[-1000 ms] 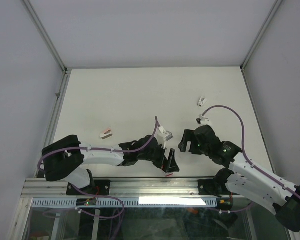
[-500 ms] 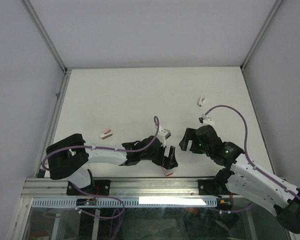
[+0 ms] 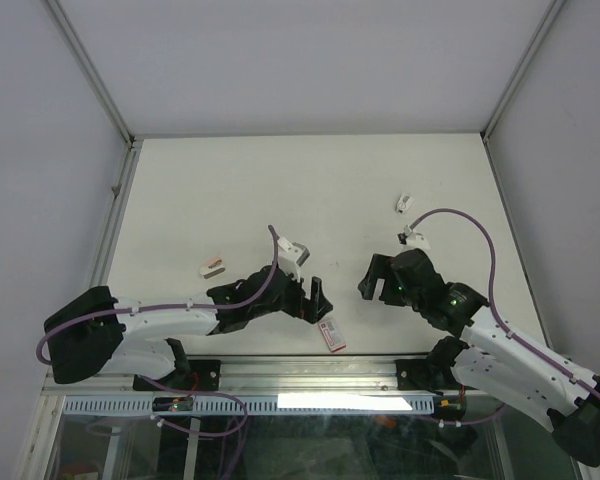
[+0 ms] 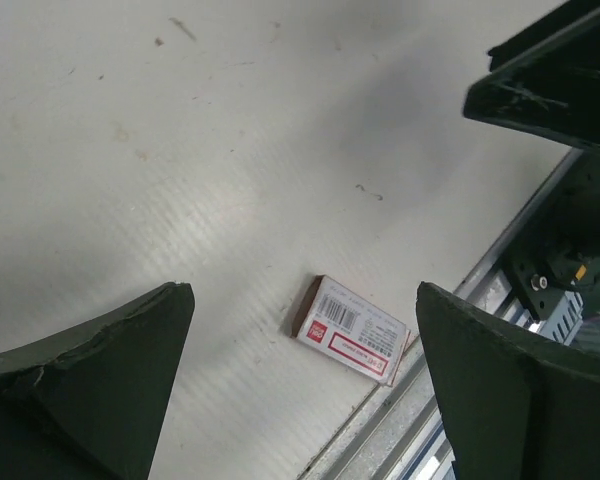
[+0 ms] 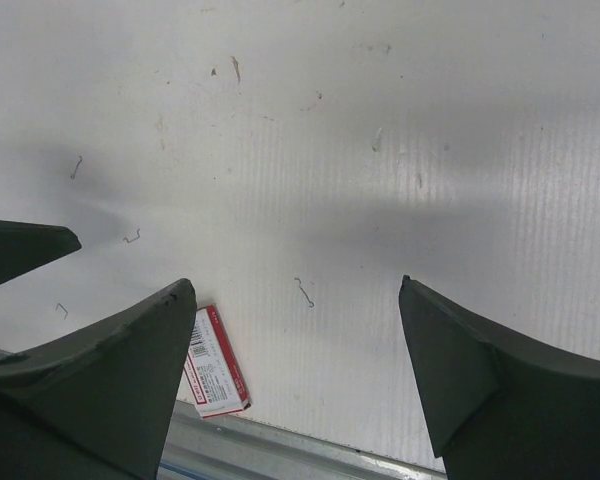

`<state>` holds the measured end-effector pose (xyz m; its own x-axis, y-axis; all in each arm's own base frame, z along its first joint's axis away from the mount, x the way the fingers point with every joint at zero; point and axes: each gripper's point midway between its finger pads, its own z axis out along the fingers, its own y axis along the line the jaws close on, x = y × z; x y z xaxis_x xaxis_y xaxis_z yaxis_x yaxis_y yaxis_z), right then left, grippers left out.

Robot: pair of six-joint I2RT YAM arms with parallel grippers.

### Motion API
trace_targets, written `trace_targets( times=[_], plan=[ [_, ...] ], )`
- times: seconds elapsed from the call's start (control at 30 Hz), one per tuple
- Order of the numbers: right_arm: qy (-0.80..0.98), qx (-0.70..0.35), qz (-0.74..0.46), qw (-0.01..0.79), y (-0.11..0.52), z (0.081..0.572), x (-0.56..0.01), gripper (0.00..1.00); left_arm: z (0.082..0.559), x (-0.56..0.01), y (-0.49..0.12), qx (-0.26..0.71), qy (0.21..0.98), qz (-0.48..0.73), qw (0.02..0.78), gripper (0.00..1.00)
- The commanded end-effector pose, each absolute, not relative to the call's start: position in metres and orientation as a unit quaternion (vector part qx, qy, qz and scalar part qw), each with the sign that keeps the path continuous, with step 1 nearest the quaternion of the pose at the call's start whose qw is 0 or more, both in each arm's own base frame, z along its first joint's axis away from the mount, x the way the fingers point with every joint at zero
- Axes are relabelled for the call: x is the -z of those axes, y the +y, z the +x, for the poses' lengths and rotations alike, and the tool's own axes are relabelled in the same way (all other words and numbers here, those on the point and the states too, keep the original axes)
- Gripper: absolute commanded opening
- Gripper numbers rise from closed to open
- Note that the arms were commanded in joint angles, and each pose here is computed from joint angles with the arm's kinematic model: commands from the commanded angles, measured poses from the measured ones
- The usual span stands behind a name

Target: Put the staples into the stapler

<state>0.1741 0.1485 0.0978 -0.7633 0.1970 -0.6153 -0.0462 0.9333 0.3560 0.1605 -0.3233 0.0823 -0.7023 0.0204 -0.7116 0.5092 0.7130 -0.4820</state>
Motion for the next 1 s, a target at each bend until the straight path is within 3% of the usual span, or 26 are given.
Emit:
trace_targets(
  times=[0.0, 0.33, 0.53, 0.97],
  plan=[
    [0.903, -0.196, 0.056, 0.378, 0.154, 0.189, -0.124, 0.86, 0.149, -0.121, -0.357, 0.405, 0.787, 0.263, 0.384, 0.99],
    [0.898, -0.194, 0.059, 0.39, 0.149, 0.189, -0.131, 0.87, 0.132, -0.1, -0.378, 0.285, 0.776, 0.36, 0.432, 0.99],
    [0.897, -0.194, 0.058, 0.394, 0.15, 0.191, -0.133, 0.88, 0.109, -0.074, -0.388, 0.262, 0.778, 0.399, 0.408, 0.99],
    [0.894, -0.195, 0.06, 0.4, 0.149, 0.192, -0.136, 0.88, 0.111, -0.044, -0.381, 0.179, 0.804, 0.393, 0.408, 0.99]
  ],
)
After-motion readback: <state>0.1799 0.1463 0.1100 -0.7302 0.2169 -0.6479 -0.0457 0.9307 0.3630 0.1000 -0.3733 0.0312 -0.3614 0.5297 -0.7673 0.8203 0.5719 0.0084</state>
